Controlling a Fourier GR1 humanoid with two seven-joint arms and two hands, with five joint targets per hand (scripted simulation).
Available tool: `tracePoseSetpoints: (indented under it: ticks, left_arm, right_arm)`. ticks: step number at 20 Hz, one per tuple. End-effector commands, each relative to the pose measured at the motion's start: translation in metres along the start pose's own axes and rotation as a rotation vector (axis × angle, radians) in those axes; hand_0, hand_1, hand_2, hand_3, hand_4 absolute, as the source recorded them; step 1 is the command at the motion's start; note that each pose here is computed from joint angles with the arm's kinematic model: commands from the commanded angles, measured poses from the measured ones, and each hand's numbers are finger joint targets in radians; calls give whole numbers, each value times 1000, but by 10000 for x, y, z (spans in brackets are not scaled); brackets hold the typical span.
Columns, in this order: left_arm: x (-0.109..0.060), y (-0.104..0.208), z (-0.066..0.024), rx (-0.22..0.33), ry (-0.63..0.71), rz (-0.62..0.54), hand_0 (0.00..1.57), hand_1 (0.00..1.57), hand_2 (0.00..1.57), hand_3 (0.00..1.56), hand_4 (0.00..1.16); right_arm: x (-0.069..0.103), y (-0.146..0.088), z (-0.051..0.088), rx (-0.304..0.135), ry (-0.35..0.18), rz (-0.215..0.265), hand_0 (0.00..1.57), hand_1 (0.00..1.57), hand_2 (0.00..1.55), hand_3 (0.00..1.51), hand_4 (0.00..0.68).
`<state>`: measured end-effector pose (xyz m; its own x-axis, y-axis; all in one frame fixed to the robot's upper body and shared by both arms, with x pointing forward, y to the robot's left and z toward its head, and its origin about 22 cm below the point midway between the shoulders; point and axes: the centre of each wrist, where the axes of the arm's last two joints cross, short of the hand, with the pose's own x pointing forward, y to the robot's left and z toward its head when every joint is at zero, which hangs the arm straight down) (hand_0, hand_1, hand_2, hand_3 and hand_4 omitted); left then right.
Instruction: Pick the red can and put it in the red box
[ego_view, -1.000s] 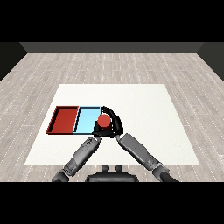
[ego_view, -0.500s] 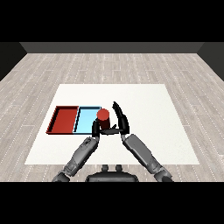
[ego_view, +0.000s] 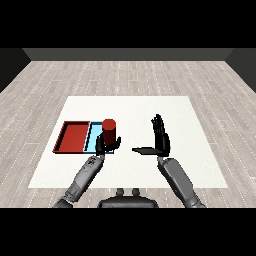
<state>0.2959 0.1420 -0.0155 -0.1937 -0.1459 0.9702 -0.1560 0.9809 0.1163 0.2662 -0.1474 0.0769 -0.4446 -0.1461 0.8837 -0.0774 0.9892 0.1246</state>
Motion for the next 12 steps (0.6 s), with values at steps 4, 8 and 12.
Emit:
tracePoseSetpoints:
  ticks: [4, 8, 12]
  left_arm:
    - [180, 770, -295, 92, -54, -169, 1571, 1571, 1568, 1467, 1116]
    - [126, 1381, -653, 173, 22, -274, 1571, 1571, 1555, 1465, 1116]
    - [-176, 1676, -417, 212, 87, -295, 1571, 1571, 1571, 1491, 1124]
  right_arm:
    - [87, -698, 436, -132, 45, 92, 0, 0, 0, 0, 0]
    - [-28, -923, 583, -140, 90, 139, 0, 0, 0, 0, 0]
    - [-4, -998, 542, -167, 101, 194, 0, 0, 0, 0, 0]
